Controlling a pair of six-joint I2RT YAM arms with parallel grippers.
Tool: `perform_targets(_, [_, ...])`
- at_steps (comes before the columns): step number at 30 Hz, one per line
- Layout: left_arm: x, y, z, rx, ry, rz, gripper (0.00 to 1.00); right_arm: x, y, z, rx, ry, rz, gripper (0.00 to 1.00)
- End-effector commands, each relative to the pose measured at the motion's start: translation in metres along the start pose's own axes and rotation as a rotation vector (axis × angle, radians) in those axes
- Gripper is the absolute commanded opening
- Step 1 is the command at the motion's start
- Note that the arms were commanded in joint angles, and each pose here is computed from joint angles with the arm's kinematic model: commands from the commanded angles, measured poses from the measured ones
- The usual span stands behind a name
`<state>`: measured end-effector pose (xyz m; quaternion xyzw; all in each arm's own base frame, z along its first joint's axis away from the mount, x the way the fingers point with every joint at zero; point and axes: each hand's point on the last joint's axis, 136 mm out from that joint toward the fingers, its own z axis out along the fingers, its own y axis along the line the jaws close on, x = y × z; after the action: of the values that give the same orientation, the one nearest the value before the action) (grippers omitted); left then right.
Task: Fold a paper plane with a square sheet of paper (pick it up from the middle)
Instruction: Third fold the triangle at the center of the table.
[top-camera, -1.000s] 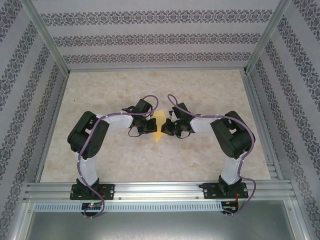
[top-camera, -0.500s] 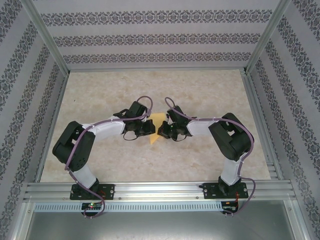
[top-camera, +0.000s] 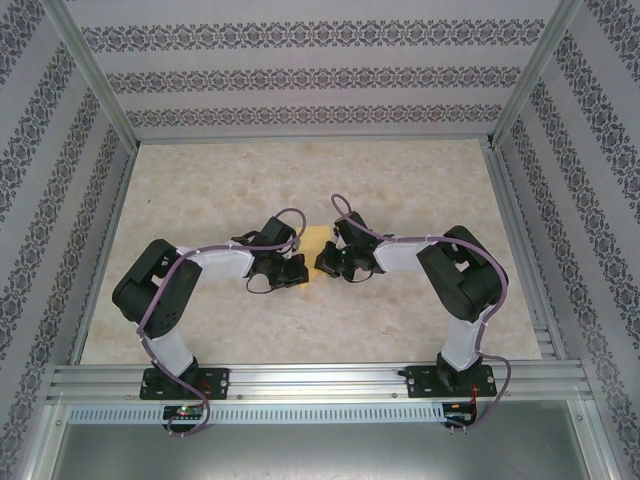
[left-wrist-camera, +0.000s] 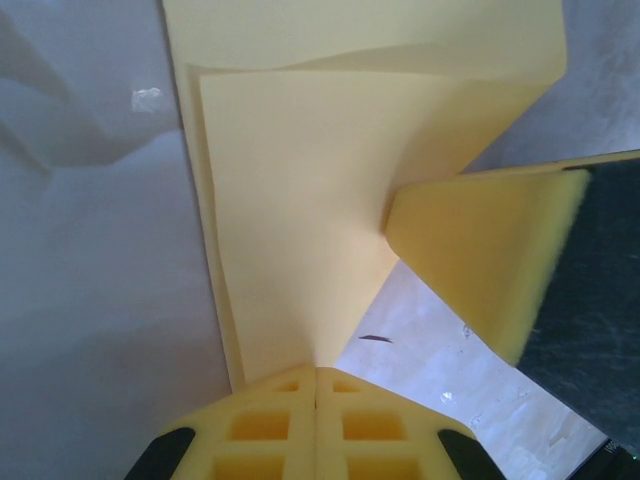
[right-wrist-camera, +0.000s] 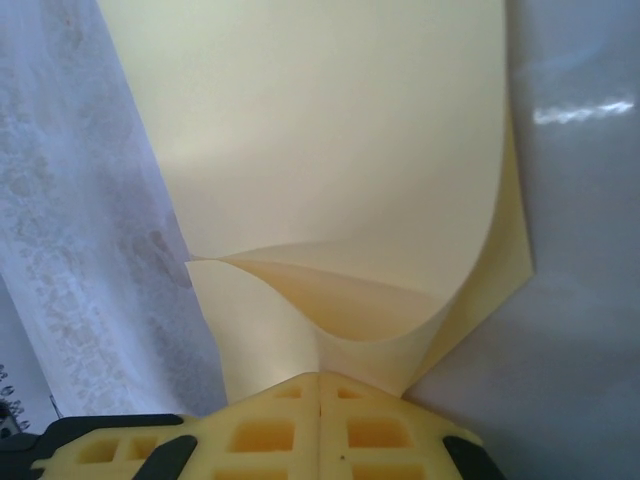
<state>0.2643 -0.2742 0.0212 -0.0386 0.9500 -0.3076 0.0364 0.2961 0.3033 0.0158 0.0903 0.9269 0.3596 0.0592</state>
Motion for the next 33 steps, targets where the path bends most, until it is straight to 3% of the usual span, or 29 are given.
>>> perform_targets(1, [0.009,0.007,0.008,-0.016,0.018,-0.016,0.00,-0.002,0.018,-0.009,-0.058,-0.021,-0.107,0.00])
perform_targets(5, [0.016,0.021,0.009,-0.060,0.023,-0.033,0.00,-0.001,0.023,-0.017,-0.063,-0.033,-0.190,0.00])
perform_targets(20, [0.024,0.035,0.009,-0.104,0.025,-0.067,0.00,0.016,0.010,0.007,-0.013,0.077,-0.191,0.00])
perform_targets(33, [0.048,0.064,0.009,-0.199,0.091,-0.119,0.00,-0.044,-0.039,-0.010,0.117,0.001,-0.123,0.00])
